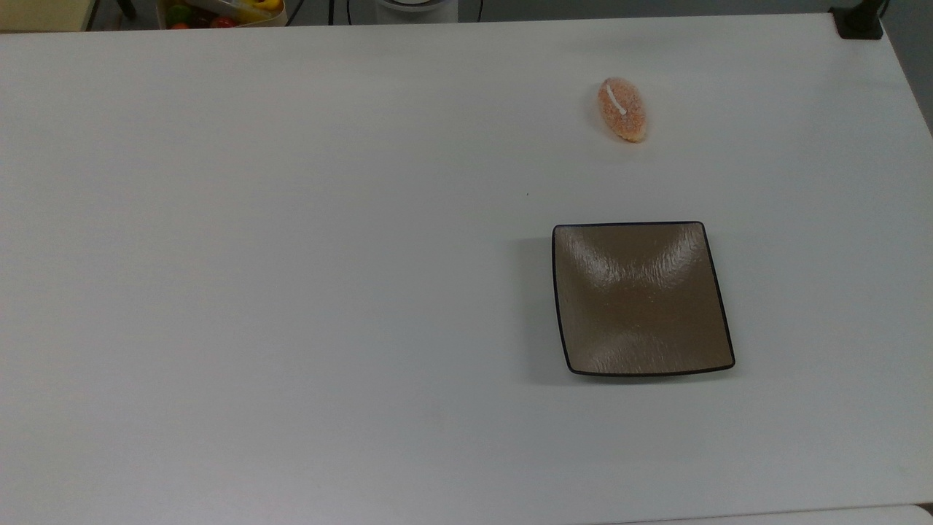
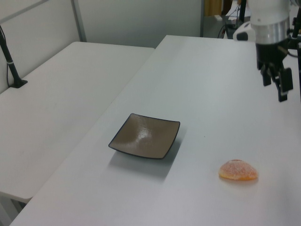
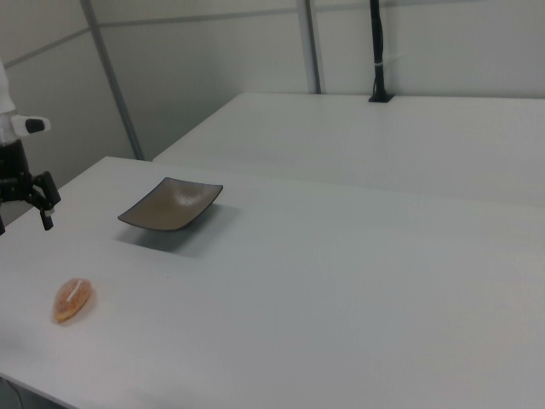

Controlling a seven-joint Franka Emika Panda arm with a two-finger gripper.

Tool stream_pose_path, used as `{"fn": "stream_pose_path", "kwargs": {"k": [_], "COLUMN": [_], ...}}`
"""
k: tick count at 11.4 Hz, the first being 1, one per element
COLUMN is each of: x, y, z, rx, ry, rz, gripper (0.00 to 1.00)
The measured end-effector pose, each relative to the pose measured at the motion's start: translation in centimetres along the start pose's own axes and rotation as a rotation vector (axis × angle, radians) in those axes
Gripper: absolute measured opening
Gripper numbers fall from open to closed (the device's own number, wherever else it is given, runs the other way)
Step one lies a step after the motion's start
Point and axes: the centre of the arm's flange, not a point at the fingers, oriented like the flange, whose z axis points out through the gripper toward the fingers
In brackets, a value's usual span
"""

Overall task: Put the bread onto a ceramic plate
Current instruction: 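Move the gripper over the orange bread roll and lower it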

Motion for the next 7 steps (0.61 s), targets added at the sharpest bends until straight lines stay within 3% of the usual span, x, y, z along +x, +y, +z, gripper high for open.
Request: {"fn": "stream_pose_path", "kwargs": {"k": [3,7], "x": [2.0,4.9], "y": [-2.4,-3.0], "z": [3.9,8.8], "rx": [0.005,0.036], "ry": [0.087,0.216], "rz": [-0.028,0.015], "gripper": [1.00,1.00]}}
